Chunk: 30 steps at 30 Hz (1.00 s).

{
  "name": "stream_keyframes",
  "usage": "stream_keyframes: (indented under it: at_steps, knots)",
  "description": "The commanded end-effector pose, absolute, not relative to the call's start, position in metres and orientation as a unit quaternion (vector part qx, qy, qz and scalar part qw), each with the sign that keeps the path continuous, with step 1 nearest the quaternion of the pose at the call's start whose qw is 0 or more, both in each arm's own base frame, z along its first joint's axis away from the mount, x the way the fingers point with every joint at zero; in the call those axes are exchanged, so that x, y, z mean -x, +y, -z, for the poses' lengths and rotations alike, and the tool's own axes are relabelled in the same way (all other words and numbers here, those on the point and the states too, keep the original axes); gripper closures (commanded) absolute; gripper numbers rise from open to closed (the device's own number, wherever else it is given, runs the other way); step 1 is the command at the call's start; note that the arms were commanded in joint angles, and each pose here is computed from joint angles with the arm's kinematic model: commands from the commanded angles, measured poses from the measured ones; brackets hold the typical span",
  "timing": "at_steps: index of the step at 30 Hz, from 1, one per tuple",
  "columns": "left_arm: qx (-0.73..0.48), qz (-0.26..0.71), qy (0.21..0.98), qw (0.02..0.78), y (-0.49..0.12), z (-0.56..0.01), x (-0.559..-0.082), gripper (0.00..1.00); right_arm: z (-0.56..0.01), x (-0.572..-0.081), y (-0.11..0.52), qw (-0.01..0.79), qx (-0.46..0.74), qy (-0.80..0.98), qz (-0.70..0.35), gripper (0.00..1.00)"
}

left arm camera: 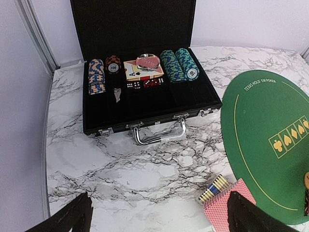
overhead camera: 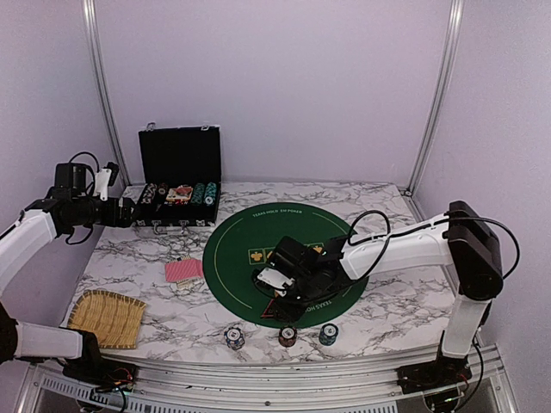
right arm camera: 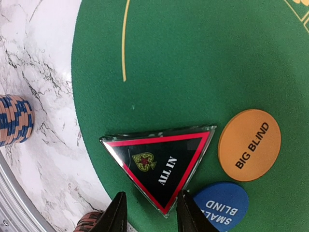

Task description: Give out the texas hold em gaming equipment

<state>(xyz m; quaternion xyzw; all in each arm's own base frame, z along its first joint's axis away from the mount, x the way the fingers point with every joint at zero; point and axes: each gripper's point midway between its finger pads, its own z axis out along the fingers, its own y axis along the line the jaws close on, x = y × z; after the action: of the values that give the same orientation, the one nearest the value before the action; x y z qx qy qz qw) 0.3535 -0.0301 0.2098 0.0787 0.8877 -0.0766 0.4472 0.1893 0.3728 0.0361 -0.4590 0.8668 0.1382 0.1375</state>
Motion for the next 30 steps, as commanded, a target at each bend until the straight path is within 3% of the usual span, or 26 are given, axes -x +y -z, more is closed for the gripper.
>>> stream_keyframes:
  at_steps: [1, 12, 16, 24, 30]
  knots:
    - [-0.079, 0.081, 0.876, 0.469, -0.031, -0.233, -0.355, 0.01, -0.035, -0.194, 0.384, 0.138, 0.464, 0.864, -0.14, 0.67]
    - [-0.08, 0.086, 0.874, 0.472, -0.033, -0.237, -0.356, 0.01, -0.027, -0.188, 0.385, 0.127, 0.474, 0.862, -0.13, 0.69]
    - [-0.08, 0.086, 0.874, 0.471, -0.033, -0.237, -0.355, 0.01, -0.026, -0.189, 0.388, 0.128, 0.476, 0.86, -0.131, 0.62]
    - [-0.082, 0.086, 0.874, 0.471, -0.033, -0.237, -0.354, 0.01, -0.032, -0.186, 0.392, 0.127, 0.475, 0.858, -0.146, 0.59]
    - [-0.083, 0.089, 0.874, 0.47, -0.034, -0.237, -0.355, 0.01, -0.026, -0.186, 0.393, 0.124, 0.47, 0.862, -0.147, 0.62]
